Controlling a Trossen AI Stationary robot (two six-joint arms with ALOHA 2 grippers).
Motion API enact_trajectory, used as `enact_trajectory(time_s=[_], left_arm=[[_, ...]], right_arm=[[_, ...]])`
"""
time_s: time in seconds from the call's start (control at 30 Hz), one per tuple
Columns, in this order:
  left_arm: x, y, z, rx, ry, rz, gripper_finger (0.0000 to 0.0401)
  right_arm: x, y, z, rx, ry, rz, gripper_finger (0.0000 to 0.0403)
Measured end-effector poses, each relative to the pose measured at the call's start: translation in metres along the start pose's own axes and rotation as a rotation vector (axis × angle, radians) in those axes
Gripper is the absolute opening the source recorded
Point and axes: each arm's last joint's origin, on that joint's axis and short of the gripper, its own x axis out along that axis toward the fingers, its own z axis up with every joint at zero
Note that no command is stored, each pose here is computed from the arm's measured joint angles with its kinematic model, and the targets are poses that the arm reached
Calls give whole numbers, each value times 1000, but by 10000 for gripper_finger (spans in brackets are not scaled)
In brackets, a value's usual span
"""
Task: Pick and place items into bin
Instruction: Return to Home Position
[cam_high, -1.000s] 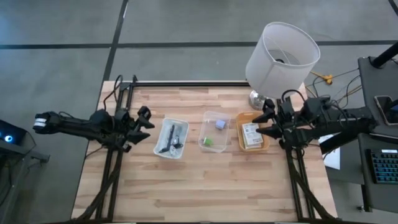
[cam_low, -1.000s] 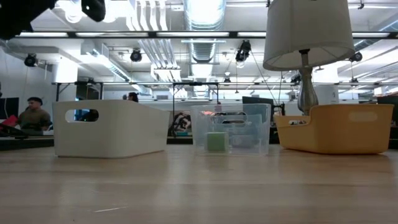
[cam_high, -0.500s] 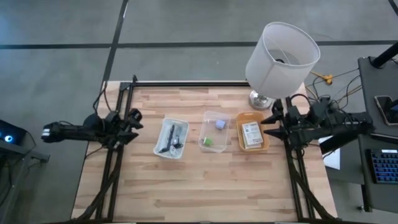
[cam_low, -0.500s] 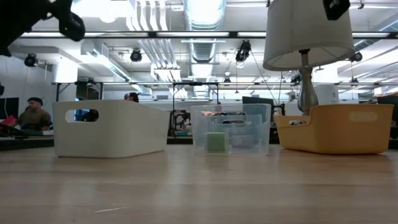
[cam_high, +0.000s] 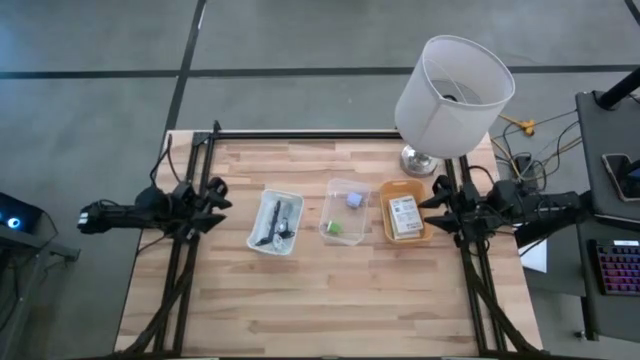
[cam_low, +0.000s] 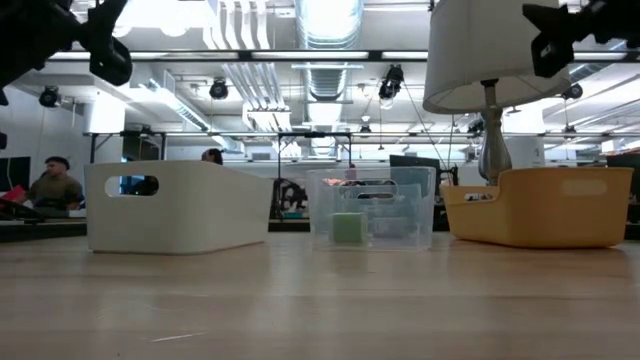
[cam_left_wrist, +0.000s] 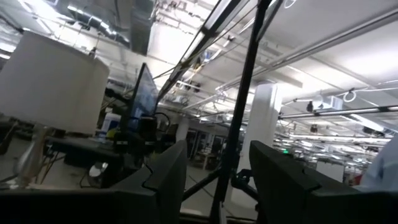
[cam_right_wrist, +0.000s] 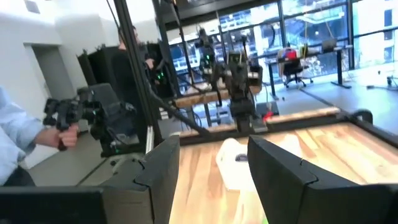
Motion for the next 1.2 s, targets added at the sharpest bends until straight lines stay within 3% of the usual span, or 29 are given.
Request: enact_trajectory(time_s=[0.4, 0.53, 0.67, 0.83, 0.9, 1.0, 1.2], left_arm=[[1, 3, -6, -8, 46, 40, 160], [0, 7, -15, -18, 146, 83, 160], [-2, 12, -25, -25, 232, 189, 160], [-4, 20, -32, -20, 253, 390, 160], [-3, 21, -33, -44, 250, 421, 160], [-3, 20, -34, -21, 283, 372, 160], [-2, 14, -37, 102, 380, 116, 160]], right_arm=[[-1, -12, -43, -32, -49, 8, 176], [1, -15, -55, -34, -35, -1, 176], [2, -18, -64, -31, -15, -13, 176], [3, -19, -66, -54, 7, -42, 176], [4, -19, -66, -59, 16, -44, 176], [5, -20, -68, -55, 29, -47, 176], [5, -20, -68, -54, 36, -48, 176]])
